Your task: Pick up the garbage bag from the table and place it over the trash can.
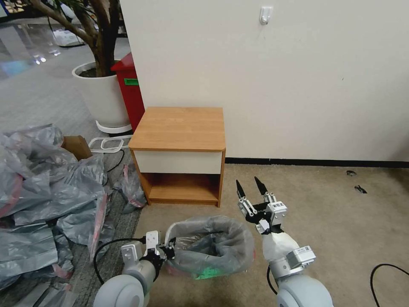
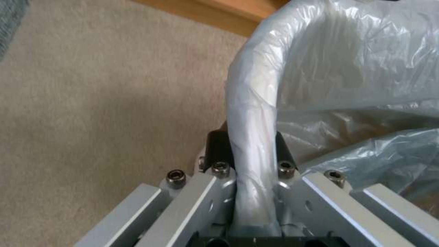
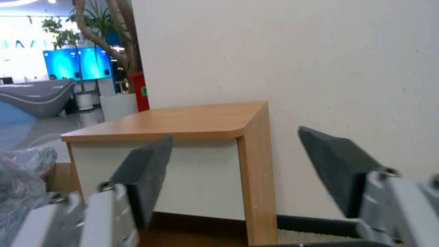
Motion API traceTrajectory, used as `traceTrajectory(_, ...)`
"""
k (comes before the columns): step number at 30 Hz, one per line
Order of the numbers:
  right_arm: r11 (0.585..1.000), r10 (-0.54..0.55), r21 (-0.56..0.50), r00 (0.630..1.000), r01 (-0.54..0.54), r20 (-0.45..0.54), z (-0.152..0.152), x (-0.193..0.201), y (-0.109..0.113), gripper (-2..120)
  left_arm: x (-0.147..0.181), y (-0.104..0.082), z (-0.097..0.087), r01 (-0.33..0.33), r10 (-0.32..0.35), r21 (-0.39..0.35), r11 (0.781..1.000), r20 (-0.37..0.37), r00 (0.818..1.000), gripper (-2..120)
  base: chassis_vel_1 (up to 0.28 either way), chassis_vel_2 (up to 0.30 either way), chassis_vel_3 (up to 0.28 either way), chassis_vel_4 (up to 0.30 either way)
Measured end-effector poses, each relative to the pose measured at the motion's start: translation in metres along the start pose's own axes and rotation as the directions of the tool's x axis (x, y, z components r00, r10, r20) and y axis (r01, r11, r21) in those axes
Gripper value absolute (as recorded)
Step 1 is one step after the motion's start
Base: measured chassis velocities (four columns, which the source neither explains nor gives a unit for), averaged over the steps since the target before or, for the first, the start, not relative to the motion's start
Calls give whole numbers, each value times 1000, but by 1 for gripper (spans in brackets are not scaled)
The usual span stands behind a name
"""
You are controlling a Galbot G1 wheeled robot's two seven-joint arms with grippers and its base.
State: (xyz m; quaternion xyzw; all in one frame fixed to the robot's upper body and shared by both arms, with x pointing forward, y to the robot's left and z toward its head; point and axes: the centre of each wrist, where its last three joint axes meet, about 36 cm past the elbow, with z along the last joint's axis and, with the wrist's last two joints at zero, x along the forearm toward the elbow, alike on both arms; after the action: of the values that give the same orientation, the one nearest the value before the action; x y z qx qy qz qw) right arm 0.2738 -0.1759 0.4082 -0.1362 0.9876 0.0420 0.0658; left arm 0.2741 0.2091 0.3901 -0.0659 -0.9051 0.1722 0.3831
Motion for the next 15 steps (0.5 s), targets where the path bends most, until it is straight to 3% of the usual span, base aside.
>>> traceTrajectory(3, 1000, 1, 3, 1000, -1, 1, 2, 0, -2, 86, -1, 1, 2, -2, 2, -9, 1000, -1, 1000, 5, 0, 0, 0, 0)
traceTrajectory(7, 1000, 0, 7, 1000, 0, 0, 4, -1, -3, 98, -2, 1, 2, -5, 5, -16, 1000, -1, 1000, 19, 0, 0, 0, 0)
traceTrajectory(8, 1000, -2, 8, 1000, 2, -1, 6, -1, -4, 100, -2, 1, 2, -2, 2, -23, 1000, 2, 1000, 28, 0, 0, 0, 0)
traceTrajectory(15, 1000, -6, 8, 1000, 6, 2, 6, -3, -4, 100, -2, 2, 2, 10, -10, -40, 999, 8, 1000, 48, 0, 0, 0, 0)
